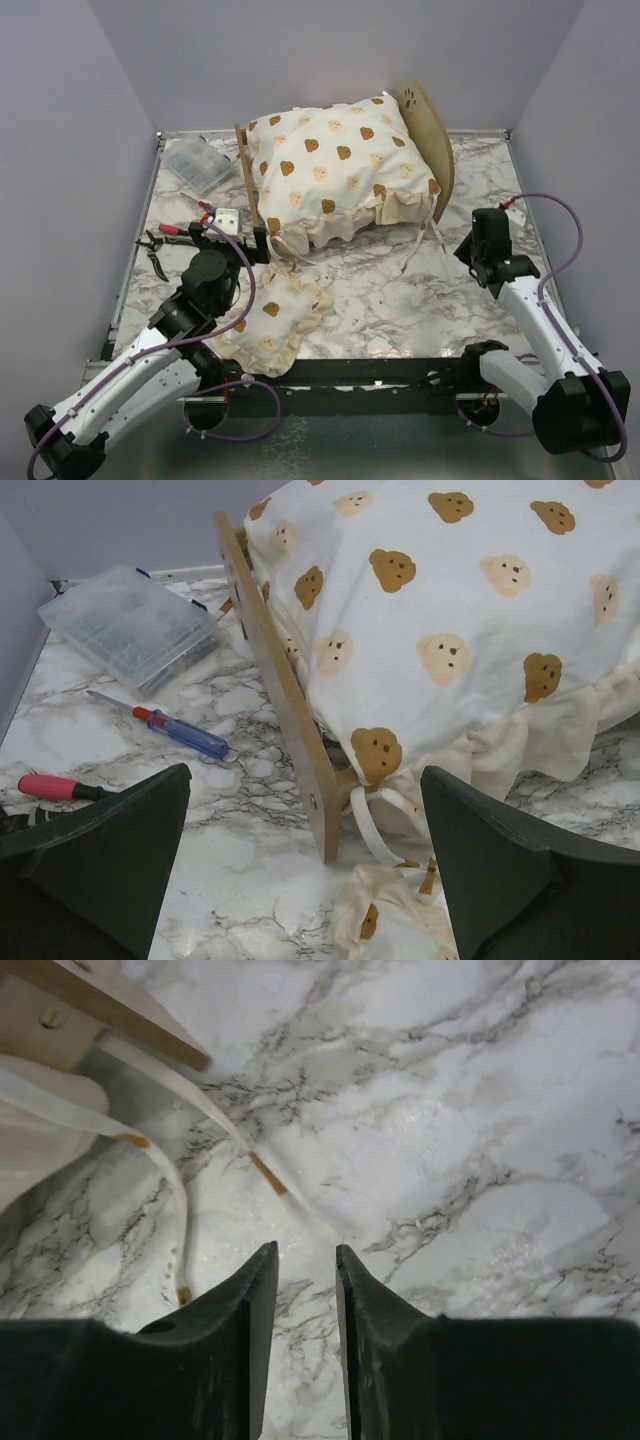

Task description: Set up the pet bed

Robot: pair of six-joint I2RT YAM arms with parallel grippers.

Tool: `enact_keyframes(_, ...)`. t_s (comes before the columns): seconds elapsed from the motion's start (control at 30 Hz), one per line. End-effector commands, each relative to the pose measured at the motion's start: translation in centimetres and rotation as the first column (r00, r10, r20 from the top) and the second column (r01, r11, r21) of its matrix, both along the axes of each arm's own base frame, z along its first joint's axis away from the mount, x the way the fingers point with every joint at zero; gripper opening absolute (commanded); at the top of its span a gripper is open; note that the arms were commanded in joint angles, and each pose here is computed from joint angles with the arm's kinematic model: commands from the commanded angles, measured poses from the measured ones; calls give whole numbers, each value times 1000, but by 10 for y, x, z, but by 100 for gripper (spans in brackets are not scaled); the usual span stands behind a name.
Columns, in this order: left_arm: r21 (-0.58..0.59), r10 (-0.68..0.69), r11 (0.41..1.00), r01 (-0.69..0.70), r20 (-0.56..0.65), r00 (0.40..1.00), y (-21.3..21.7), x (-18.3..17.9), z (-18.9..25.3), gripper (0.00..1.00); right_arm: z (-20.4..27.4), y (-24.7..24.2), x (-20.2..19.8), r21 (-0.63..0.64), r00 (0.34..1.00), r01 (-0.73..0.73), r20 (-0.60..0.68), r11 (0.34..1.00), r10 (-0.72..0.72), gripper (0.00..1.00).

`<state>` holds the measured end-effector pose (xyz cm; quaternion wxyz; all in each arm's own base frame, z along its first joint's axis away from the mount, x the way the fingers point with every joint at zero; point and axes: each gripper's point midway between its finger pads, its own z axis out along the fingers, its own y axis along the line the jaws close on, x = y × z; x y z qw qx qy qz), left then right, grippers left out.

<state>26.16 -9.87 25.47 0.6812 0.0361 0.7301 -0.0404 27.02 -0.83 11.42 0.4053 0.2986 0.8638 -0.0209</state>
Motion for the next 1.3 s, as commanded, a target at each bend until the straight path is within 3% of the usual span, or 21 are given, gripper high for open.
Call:
enact_keyframes(0.0,19,-32,999,32,-8,999,-4,-1,-4,99,41,0,29,-82,991,-100,76,992,106,38)
enact_keyframes(0.23,33,-55,998,56,-23,998,-10,1,-6,99,104,19,95,-196,928,-277,200,941,315,64)
enact_keyframes(0.43,18,-167,986,168,-68,984,-38,4,2,99,120,30,147,-248,883,-341,246,907,400,80)
enact_keyframes(0.6,-24,-285,958,285,-147,947,-71,6,-4,99,99,30,176,-246,893,-345,212,906,398,82)
enact_keyframes(0.7,-85,-335,942,325,-178,925,-89,7,-6,99,93,48,182,-216,855,-434,207,875,475,79)
enact_keyframes(0.83,-175,-328,939,295,-204,922,-101,15,-9,99,90,84,170,-97,793,-556,235,826,562,75)
enact_keyframes(0.97,-209,-398,912,352,-255,881,-123,15,-20,99,90,118,154,-10,751,-620,283,785,597,75)
enact_keyframes(1.27,-292,-475,874,389,-343,810,-162,22,-42,99,101,191,135,74,711,-675,333,734,620,76)
